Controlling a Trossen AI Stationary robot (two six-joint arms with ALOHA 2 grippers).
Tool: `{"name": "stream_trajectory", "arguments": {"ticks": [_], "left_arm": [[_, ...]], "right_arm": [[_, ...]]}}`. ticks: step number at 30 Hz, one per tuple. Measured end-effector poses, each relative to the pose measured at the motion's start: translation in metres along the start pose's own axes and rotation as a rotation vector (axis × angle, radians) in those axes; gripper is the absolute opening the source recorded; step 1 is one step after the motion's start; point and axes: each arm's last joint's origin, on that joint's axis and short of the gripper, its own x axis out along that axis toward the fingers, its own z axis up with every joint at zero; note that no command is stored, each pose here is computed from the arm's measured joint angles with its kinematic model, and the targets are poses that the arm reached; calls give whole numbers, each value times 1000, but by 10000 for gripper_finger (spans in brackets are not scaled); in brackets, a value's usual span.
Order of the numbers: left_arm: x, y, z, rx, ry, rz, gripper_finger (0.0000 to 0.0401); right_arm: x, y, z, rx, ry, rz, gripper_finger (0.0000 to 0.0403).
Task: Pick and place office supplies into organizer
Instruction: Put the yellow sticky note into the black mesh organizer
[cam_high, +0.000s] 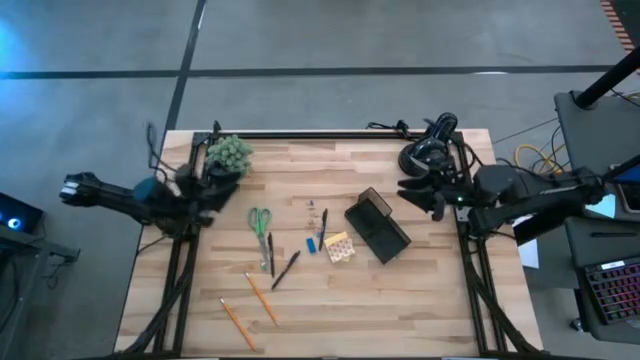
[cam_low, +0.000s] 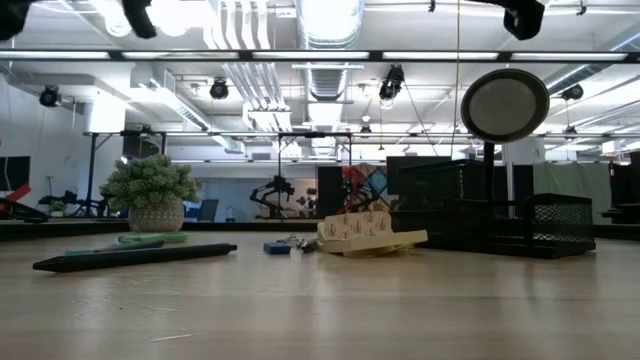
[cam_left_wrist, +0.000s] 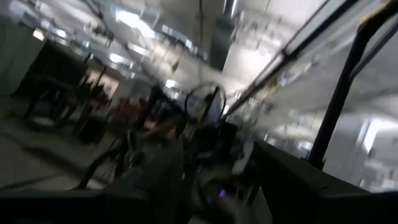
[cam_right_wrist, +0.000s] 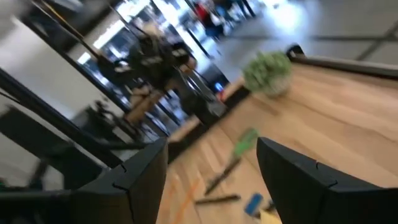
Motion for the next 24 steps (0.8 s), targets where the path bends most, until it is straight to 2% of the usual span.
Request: {"name": "stream_trajectory", "arguments": {"ticks": [2, 8, 14, 20, 24], "left_arm": [[12, -7, 4, 35, 91, 28, 183], [42, -16, -9, 107, 412, 148, 183], [59, -21, -20, 109, 493, 150, 183], [61, -18, -34, 115, 584, 186, 183], [63, -18, -38, 116, 598, 184, 183]], "right_arm": [[1, 0, 0, 17, 39, -37, 238], [6, -1, -4, 61, 110, -111, 238], [12, -4, -16, 97, 231, -124, 238], [20, 1, -32, 154, 425, -60, 237], [23, 7, -45, 172, 523, -45, 237]]}}
